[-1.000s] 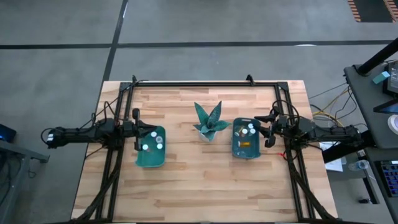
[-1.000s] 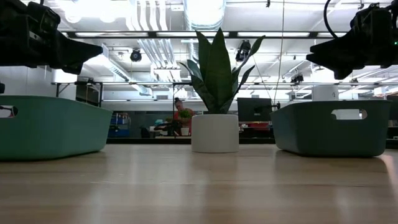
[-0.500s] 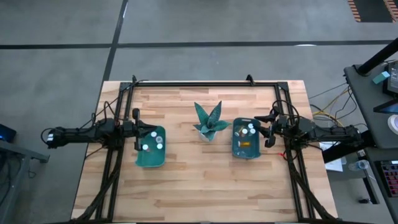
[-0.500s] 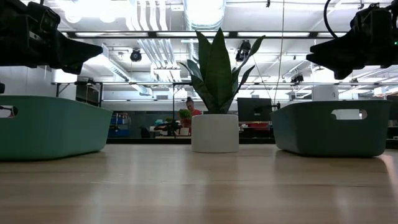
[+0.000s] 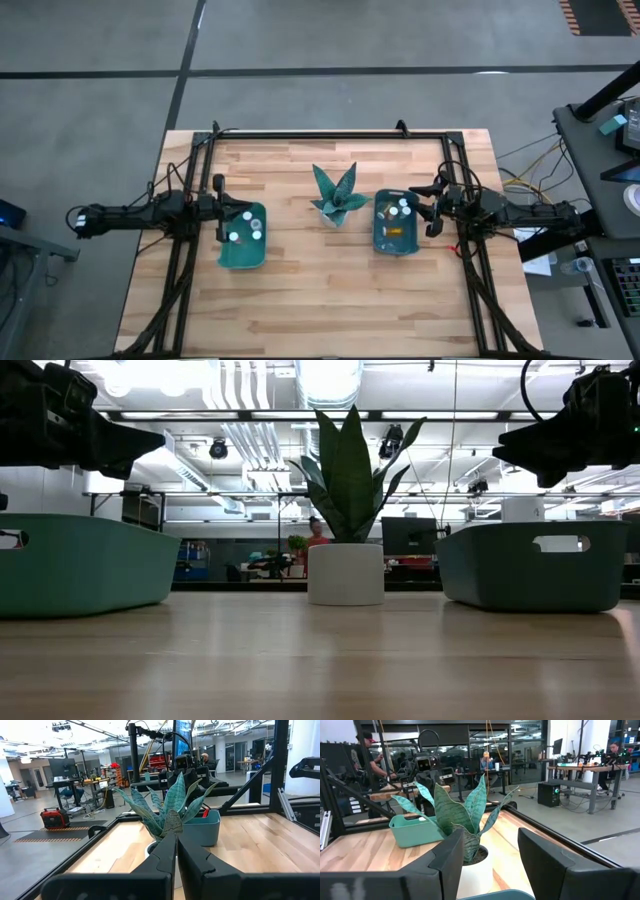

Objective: Pick and place medicine bottles into bin by pill shape (circle, oval)
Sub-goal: Return to Home Position

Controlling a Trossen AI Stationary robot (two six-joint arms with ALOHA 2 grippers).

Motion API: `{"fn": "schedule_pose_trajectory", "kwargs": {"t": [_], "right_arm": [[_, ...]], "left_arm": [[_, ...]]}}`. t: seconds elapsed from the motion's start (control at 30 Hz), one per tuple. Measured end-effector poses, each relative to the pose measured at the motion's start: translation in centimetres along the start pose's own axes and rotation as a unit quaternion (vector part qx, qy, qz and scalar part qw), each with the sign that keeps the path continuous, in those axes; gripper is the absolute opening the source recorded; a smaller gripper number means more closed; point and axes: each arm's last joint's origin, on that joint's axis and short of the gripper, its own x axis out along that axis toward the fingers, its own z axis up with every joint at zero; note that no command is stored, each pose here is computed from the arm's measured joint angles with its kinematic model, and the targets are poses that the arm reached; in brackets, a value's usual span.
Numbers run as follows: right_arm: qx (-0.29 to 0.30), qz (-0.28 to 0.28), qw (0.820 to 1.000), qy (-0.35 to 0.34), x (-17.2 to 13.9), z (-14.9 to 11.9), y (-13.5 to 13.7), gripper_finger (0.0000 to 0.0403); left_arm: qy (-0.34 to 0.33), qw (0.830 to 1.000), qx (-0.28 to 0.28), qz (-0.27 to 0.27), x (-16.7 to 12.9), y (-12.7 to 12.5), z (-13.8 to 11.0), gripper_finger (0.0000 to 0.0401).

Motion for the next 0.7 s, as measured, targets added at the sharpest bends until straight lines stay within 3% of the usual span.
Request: {"fn": "schedule_pose_trajectory", "kwargs": {"t": [0.7], "right_arm": [[0.000,0.000,1.000,0.000,0.00,-0.01,0.00,0.0178]], "left_arm": [[0.000,1.000,0.000,0.000,0.00,0.00,0.00,0.0000]]}}
